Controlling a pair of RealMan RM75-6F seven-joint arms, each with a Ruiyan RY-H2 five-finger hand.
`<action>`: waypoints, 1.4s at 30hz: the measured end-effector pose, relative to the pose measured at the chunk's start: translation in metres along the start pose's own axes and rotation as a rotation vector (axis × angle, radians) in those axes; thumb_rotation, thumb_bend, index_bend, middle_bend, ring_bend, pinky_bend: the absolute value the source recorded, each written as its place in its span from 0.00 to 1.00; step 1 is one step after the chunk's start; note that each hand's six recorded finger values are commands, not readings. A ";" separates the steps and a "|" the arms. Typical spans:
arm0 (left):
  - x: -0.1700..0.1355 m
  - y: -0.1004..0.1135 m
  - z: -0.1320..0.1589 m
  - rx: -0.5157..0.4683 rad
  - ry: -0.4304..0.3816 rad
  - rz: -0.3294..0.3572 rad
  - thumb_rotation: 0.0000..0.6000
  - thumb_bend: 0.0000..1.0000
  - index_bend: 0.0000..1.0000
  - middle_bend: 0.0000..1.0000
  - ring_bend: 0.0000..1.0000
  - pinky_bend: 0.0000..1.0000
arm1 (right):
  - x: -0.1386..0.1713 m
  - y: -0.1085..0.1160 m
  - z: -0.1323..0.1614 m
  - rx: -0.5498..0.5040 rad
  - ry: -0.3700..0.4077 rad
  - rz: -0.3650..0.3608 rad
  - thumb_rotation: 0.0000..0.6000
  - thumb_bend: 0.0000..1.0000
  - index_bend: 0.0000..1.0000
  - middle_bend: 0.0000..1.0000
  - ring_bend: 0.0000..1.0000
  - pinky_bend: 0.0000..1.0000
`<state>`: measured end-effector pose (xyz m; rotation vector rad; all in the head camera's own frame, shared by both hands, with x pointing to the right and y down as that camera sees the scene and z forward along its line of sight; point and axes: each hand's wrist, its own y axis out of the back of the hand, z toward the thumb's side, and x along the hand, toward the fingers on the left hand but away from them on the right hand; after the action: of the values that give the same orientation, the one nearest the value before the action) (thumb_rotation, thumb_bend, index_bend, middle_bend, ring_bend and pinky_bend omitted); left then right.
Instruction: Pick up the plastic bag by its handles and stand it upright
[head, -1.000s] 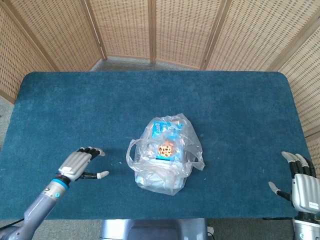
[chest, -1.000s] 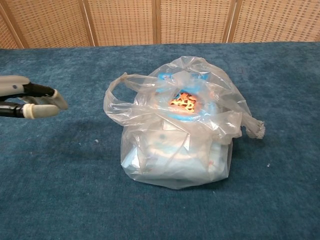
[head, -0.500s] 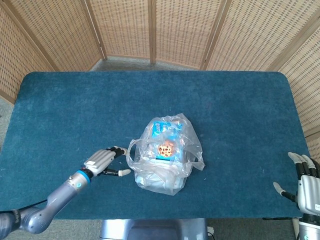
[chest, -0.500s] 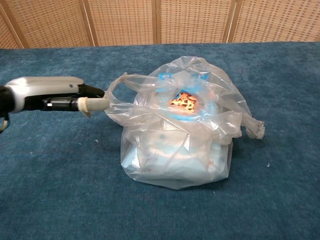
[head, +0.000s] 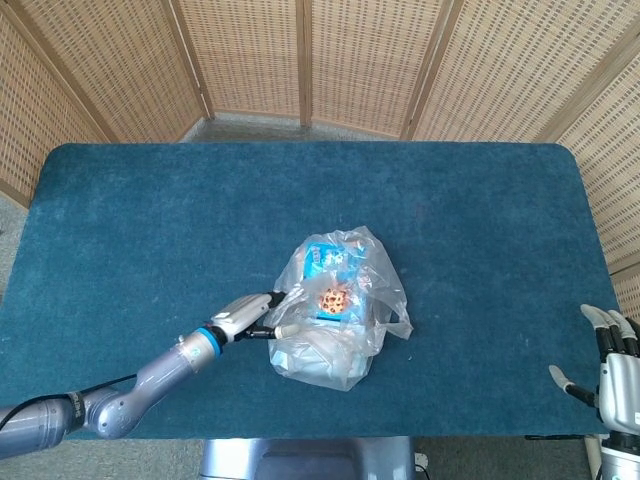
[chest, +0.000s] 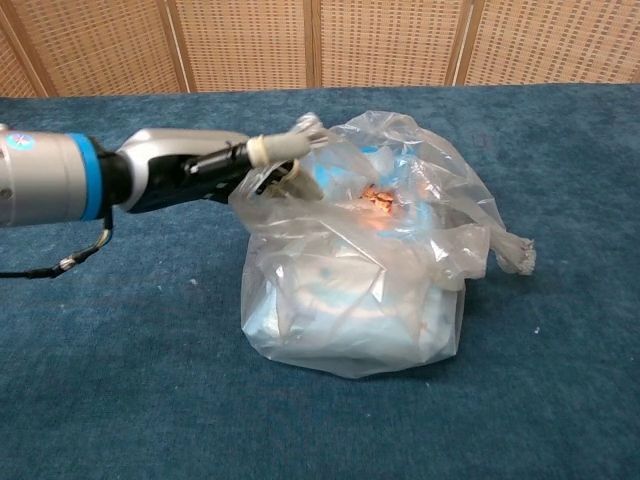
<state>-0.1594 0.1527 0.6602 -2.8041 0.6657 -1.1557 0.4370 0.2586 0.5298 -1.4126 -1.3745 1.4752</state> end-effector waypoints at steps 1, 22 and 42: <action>0.003 0.001 0.005 -0.033 -0.012 -0.008 0.00 0.04 0.20 0.17 0.13 0.24 | 0.000 0.000 0.000 -0.001 0.000 -0.002 1.00 0.13 0.14 0.21 0.14 0.09; -0.002 0.023 0.043 -0.236 -0.111 -0.081 0.00 0.05 0.20 0.17 0.13 0.25 | 0.002 0.004 0.001 -0.020 0.006 -0.014 1.00 0.13 0.13 0.21 0.14 0.10; -0.044 0.052 0.047 -0.282 -0.179 0.010 0.00 0.05 0.20 0.17 0.13 0.25 | 0.000 0.003 0.010 -0.030 0.028 -0.012 1.00 0.13 0.13 0.21 0.14 0.10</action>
<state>-0.1749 0.1171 0.5869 -3.0805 0.8864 -0.8531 0.4283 0.2554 0.5256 -1.4361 -1.3912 1.4276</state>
